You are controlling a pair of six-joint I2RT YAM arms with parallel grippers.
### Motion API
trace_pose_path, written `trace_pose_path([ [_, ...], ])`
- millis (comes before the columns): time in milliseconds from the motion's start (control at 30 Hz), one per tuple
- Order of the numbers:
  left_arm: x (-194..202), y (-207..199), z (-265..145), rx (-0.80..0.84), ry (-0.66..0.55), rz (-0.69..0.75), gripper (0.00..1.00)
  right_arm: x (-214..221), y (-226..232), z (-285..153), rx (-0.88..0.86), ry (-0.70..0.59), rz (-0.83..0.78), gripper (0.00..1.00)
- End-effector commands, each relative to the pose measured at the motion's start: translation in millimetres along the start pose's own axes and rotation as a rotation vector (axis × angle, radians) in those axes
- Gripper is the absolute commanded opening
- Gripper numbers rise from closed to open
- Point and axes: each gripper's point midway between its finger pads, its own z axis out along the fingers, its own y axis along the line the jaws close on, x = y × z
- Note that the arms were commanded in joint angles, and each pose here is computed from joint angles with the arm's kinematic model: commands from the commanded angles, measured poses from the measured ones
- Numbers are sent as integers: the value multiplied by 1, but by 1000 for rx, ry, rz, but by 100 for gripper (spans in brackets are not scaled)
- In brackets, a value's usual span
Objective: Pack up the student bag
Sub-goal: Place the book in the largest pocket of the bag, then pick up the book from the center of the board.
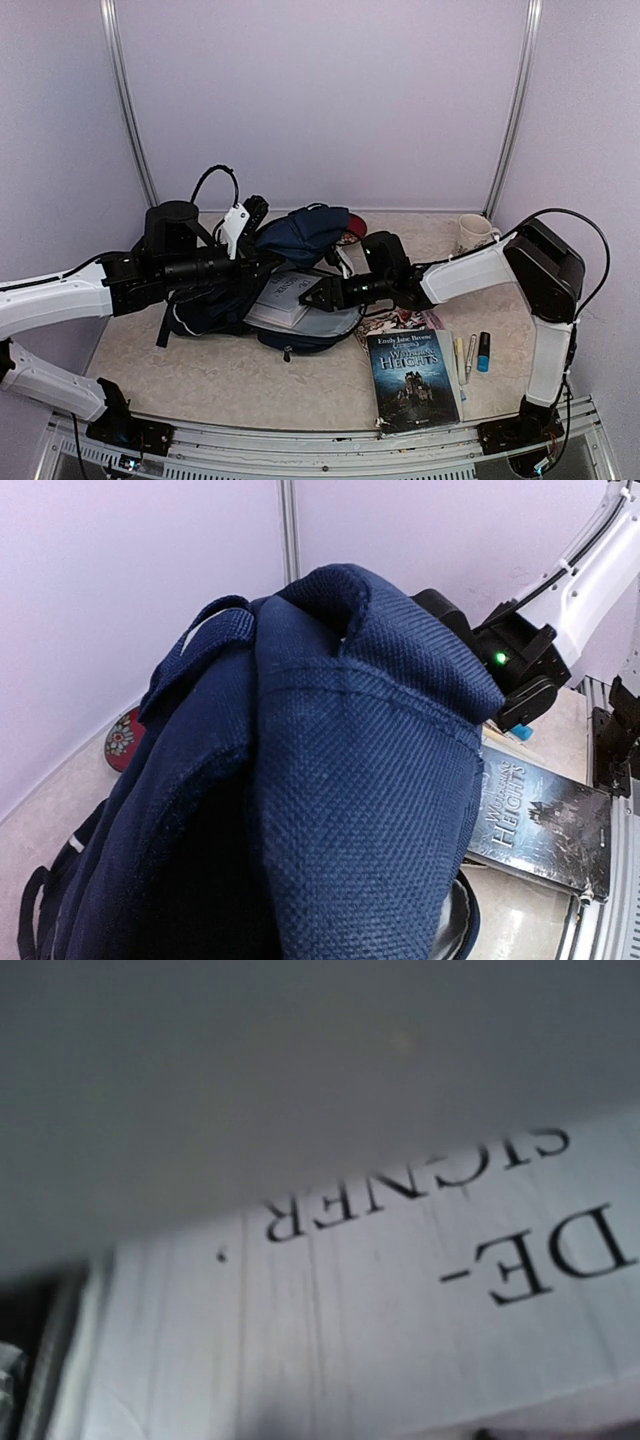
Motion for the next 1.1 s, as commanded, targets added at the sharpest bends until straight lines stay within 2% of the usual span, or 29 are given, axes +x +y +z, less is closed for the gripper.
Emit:
trace_pose_path([
  [0, -80, -44, -17, 251, -303, 71, 0, -28, 43, 17, -164, -77, 1, 60],
  [200, -79, -17, -32, 137, -365, 44, 0, -21, 37, 4, -75, -79, 3, 62],
  [400, -73, 13, -31, -33, -305, 36, 0, -10, 35, -36, 105, 27, -44, 75],
  [533, -67, 14, -30, -49, -295, 32, 0, 9, 9, -92, 376, 59, 26, 81],
  [667, -63, 12, -25, -41, -275, 37, 0, 55, -21, -155, 653, 132, 148, 85],
  [733, -61, 12, -24, -41, -268, 34, 0, 79, -25, -179, 719, 174, 199, 83],
  [800, -62, 10, -23, -35, -266, 36, 0, 98, -23, -196, 779, 222, 220, 72],
  [833, -62, 8, -23, -29, -264, 43, 0, 103, -13, -196, 786, 259, 169, 70],
  [967, -58, 3, -20, -18, -249, 62, 0, 116, 66, -158, 690, 380, -255, 82],
  [1067, -57, 0, -18, -6, -245, 62, 0, 149, 95, -132, 605, 479, -412, 91],
])
